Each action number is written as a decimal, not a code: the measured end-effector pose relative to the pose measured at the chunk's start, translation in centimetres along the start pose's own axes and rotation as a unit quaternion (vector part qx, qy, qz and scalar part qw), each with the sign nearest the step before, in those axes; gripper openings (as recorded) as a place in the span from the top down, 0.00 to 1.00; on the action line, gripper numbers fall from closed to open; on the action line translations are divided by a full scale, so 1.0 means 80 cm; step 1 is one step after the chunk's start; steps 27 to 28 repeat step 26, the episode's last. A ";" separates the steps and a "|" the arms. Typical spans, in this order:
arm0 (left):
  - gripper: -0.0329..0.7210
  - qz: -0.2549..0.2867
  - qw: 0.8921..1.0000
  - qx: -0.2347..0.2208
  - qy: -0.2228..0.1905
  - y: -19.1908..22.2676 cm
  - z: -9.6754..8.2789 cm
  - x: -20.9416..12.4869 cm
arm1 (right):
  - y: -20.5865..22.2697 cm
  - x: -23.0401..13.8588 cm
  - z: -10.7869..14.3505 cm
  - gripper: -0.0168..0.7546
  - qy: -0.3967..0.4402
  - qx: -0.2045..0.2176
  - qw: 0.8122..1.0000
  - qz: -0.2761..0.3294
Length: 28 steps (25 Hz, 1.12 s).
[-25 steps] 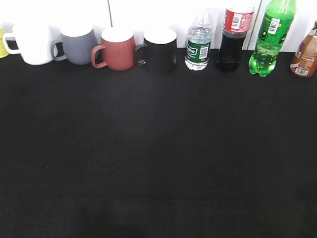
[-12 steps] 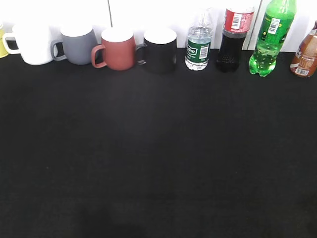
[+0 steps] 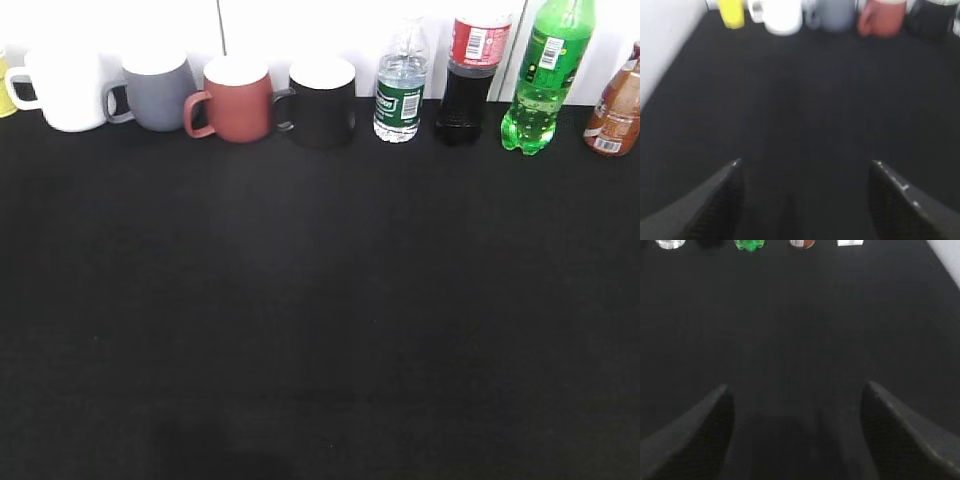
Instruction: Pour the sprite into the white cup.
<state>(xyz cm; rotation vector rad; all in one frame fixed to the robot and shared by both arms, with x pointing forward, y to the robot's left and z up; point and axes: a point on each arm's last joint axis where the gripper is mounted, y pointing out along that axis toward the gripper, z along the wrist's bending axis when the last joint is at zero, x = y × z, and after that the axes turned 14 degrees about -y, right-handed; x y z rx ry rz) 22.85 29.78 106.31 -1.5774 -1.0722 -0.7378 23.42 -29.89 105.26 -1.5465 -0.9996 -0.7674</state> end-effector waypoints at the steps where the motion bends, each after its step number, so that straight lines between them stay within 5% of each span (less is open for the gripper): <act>1: 0.19 0.000 1.000 0.001 0.000 0.000 0.000 0.000 | 0.000 0.000 0.000 0.22 0.000 0.000 1.000 0.000; 28: 0.19 0.000 1.000 0.001 -0.001 0.000 0.000 0.000 | 0.000 0.000 0.000 0.22 0.000 0.000 1.000 0.000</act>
